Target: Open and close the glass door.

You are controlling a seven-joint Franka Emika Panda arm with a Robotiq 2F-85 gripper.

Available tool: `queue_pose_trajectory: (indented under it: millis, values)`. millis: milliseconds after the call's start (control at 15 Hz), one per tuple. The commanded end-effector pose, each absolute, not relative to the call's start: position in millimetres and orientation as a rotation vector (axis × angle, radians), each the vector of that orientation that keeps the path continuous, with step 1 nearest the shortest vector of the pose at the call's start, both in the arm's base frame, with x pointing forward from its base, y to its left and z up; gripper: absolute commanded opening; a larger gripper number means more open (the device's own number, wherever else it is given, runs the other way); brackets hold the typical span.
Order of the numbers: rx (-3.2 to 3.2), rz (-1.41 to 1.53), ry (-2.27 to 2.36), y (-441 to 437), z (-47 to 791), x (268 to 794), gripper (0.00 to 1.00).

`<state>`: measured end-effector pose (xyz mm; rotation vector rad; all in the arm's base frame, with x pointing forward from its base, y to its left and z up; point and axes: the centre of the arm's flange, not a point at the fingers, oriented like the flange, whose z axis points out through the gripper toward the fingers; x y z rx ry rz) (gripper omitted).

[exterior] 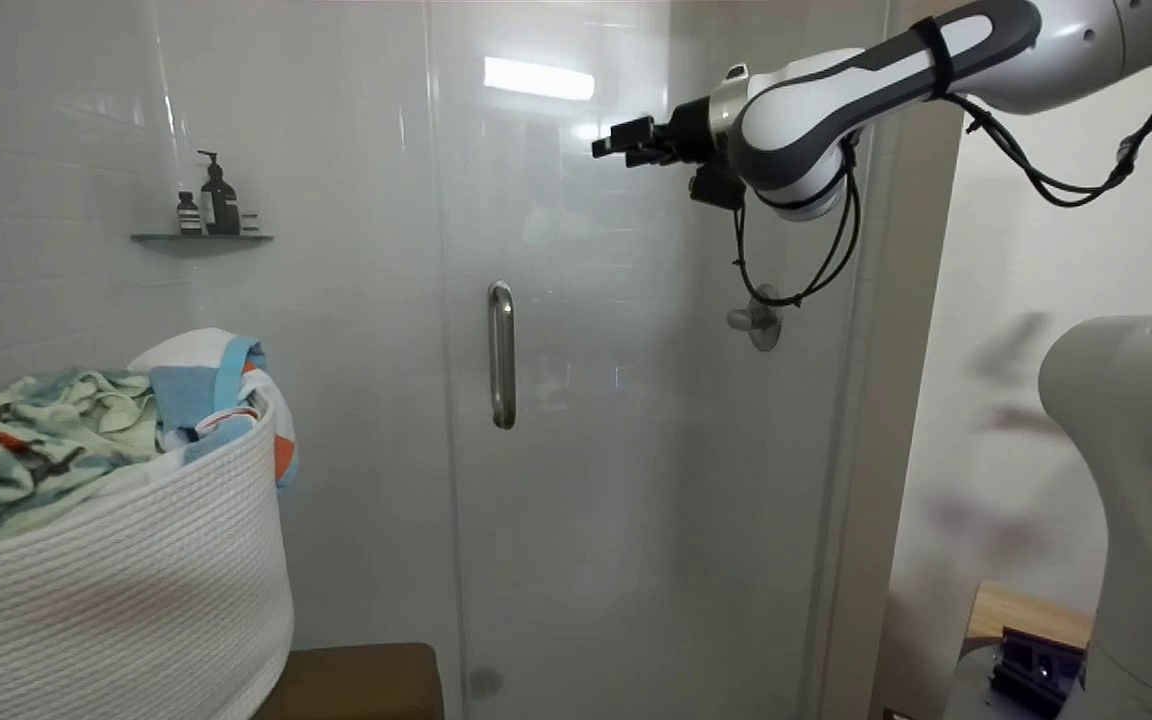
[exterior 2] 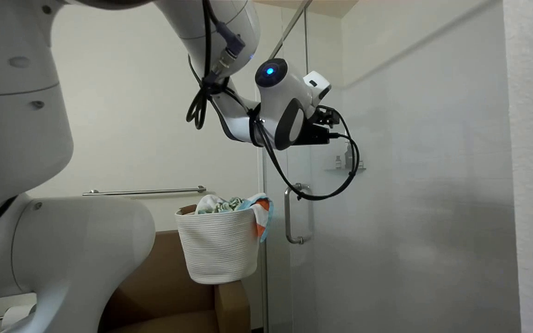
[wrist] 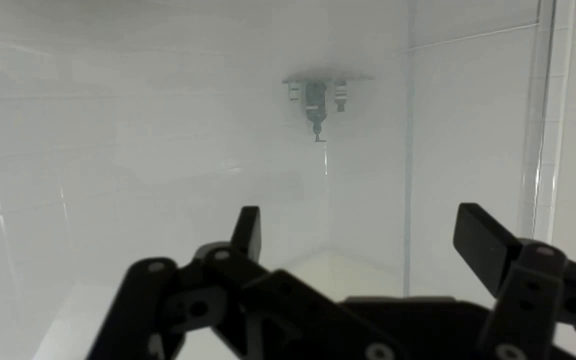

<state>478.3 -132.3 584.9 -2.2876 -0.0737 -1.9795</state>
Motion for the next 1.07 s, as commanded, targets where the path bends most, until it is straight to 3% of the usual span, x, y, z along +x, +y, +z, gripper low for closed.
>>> queue_pose_trajectory:
  millis: [0, 267, 1000]
  values:
    - [-2.299, -2.025, -0.089, -120.7, 552.5, 504.4, 1.0]
    - [-2.269, -2.015, -0.099, -114.9, 555.9, 506.5, 1.0]
    - [-2.552, -1.546, -0.201, 15.8, 601.5, 477.8, 1.0]
